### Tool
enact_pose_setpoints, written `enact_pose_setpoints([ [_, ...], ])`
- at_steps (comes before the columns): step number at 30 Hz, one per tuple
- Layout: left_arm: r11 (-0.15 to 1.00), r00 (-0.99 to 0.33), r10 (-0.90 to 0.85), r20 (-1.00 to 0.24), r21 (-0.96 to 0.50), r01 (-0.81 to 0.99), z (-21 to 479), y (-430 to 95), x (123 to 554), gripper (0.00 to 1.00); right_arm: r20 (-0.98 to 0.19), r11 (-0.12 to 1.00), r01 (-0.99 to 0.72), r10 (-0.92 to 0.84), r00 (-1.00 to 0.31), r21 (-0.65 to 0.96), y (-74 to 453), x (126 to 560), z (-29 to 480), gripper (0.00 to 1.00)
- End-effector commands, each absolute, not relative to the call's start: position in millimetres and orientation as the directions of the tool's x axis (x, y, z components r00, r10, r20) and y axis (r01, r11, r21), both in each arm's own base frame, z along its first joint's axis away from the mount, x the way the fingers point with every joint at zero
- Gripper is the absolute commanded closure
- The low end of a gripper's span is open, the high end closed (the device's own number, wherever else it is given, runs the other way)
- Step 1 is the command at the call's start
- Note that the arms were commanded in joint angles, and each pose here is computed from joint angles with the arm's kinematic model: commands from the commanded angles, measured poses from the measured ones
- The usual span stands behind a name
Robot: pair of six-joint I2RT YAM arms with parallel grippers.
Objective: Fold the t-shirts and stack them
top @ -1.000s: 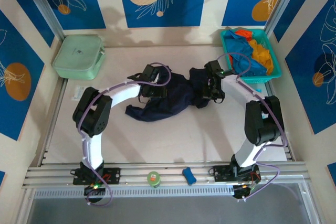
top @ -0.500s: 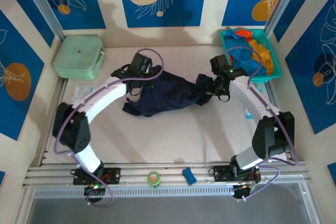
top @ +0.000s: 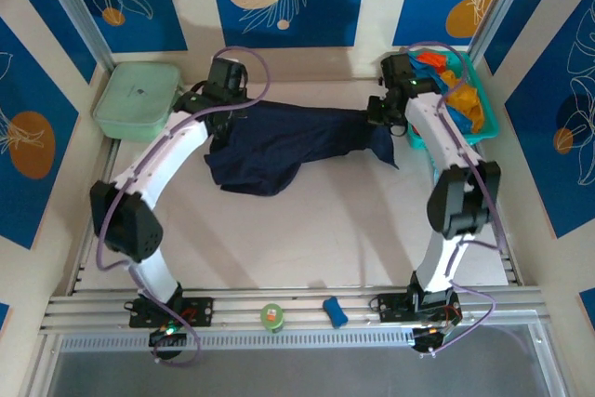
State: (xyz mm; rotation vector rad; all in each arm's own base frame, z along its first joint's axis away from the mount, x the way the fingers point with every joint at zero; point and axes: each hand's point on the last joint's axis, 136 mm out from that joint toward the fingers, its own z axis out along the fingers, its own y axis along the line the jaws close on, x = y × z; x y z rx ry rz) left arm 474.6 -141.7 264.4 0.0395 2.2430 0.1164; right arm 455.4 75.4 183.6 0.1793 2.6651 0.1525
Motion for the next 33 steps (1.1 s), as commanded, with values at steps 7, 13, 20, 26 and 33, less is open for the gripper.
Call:
enact_pose_setpoints([
  [7, 0.973, -0.672, 0.131, -0.729, 0.223, -0.053, 209.7, -138.3, 524.4, 0.92, -0.352, 0.984, 0.098, 0.145, -0.925, 0.146, 87.7, 509.7, 130.7, 1.00],
  [13, 0.979, -0.678, 0.108, -0.727, 0.195, -0.054, 215.5, -132.6, 504.3, 0.33, -0.364, 0.983, 0.092, 0.146, -0.920, 0.161, 96.1, 508.9, 138.3, 0.63],
  [20, 0.987, -0.721, 0.033, -0.692, 0.136, -0.086, 221.7, -111.0, 440.2, 0.01, -0.368, 0.978, 0.036, 0.111, -0.923, 0.205, 134.4, 461.1, 158.8, 0.41],
  [26, 0.988, -0.736, -0.067, -0.674, 0.057, -0.142, 214.6, -93.8, 387.9, 0.00, -0.257, 0.937, 0.023, 0.119, -0.959, 0.348, 218.0, 386.9, 143.9, 0.34],
  [33, 0.988, -0.732, -0.119, -0.671, -0.003, -0.157, 215.5, -85.6, 354.9, 0.00, -0.076, 0.785, 0.155, 0.249, -0.966, 0.599, 304.0, 343.0, 120.4, 0.33],
])
